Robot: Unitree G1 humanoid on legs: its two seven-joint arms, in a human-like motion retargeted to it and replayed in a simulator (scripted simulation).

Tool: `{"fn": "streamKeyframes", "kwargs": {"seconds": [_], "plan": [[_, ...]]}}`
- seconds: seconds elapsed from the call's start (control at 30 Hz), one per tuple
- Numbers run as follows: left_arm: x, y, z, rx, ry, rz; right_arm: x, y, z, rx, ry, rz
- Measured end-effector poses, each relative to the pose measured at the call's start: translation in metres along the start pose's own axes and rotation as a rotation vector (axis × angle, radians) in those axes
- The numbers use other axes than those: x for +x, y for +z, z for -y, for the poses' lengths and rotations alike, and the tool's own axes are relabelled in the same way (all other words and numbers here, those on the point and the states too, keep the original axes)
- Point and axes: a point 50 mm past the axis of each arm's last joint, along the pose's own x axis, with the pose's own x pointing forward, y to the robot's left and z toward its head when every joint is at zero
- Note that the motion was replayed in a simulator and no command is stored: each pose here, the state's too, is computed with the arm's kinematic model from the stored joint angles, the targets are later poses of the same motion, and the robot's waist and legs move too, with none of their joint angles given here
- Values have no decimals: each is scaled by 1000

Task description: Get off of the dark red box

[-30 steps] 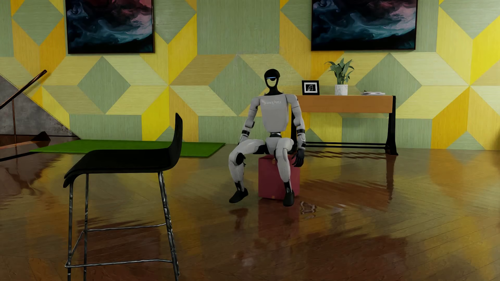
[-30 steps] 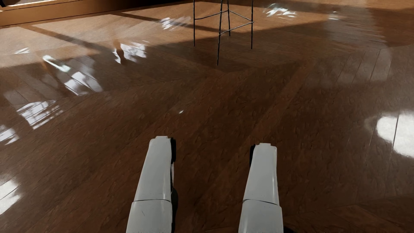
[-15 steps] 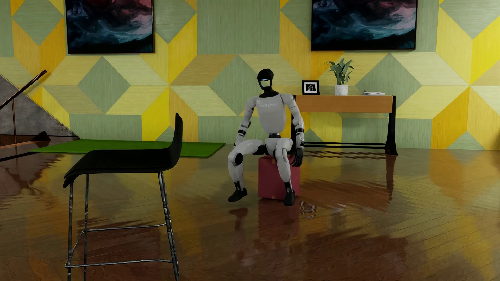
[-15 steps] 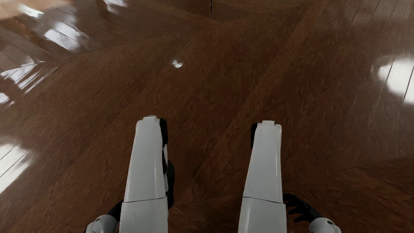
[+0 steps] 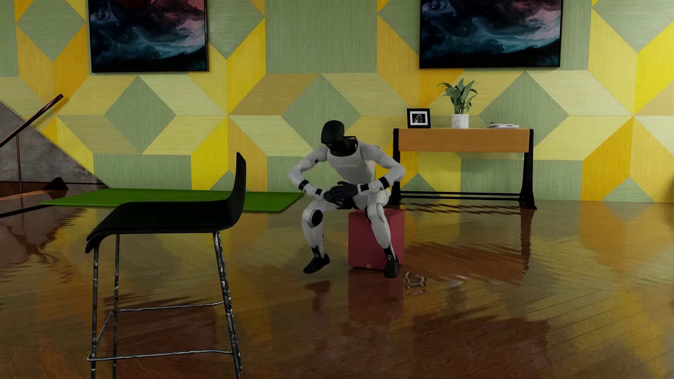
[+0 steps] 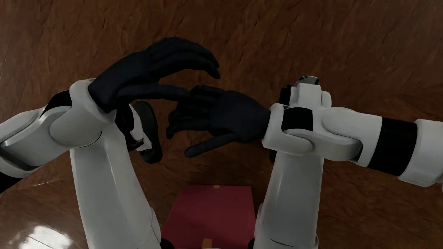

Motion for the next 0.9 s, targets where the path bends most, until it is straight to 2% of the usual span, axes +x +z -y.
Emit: {"fn": "streamKeyframes", "kwargs": {"seconds": [0.07, 0.17, 0.27, 0.33, 0.4, 0.47, 0.53, 0.6, 0.67, 0.77, 0.9], "plan": [[25, 13, 0, 19, -45, 129, 12, 7, 7, -29, 0, 88], [36, 11, 10, 22, -74, 145, 19, -1, 4, -46, -34, 73], [33, -27, 33, 18, -95, -11, 20, -29, -23, -25, -9, -68], [28, -61, 62, 3, -176, -171, 17, -53, -56, 24, 56, -211], [15, -95, 105, -49, -308, -354, 15, -74, -99, 113, 185, -362], [-7, -118, 157, -134, -467, -545, 4, -77, -153, 258, 342, -505], [-37, -118, 215, -256, -664, -715, -9, -61, -201, 426, 553, -588], [-70, -104, 257, -426, -776, -863, -41, -46, -241, 705, 580, -827], [-112, -89, 281, -612, -743, -1024, -71, -23, -266, 923, 533, -974], [-186, -66, 296, -835, -584, -1312, -111, 5, -278, 1083, 451, -1078], [-255, -30, 305, -937, -454, -1566, -175, 36, -290, 1204, 340, -1326]]}}
